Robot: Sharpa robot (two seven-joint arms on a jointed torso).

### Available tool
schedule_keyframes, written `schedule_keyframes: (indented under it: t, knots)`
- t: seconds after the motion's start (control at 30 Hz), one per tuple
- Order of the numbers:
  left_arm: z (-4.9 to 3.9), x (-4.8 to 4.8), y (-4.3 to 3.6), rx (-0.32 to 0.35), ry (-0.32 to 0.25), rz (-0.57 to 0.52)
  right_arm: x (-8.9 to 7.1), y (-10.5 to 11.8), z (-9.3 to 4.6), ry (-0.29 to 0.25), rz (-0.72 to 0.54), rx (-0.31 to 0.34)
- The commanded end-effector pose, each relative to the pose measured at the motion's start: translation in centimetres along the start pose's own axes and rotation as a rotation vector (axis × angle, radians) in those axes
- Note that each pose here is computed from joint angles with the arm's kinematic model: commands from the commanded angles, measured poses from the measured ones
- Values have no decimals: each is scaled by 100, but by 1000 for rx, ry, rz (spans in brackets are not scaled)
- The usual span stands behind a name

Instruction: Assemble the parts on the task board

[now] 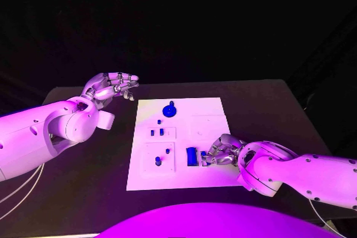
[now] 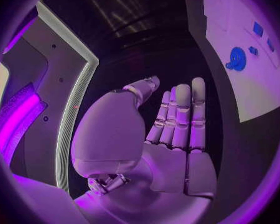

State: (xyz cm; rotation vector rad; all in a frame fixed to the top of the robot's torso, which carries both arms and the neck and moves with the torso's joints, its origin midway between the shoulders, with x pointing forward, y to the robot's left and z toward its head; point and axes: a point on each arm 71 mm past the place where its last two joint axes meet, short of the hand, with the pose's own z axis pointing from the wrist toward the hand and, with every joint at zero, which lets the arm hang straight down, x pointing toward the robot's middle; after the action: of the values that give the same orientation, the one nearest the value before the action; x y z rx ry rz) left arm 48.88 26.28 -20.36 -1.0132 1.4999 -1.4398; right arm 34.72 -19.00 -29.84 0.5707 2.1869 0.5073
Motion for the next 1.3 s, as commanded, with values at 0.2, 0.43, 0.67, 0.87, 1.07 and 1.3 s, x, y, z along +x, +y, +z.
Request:
schedule_keyframes:
  t: [0.2,0.43,0.67,0.87,1.07,1.3]
  knots:
    - [6,26,-8,5,19,-8,38,32,4,24,-46,-18]
    - [4,22,-8,4,18,-8,46,44,5,26,-48,-22]
    - [3,19,-7,4,17,-7,48,47,3,28,-52,-27]
    - [3,15,-7,4,16,-7,41,33,-4,28,-58,-28]
    - [1,10,-6,3,15,-6,38,4,-16,40,-70,-30]
    - [4,9,-5,4,14,-6,26,-13,-20,26,-91,-41]
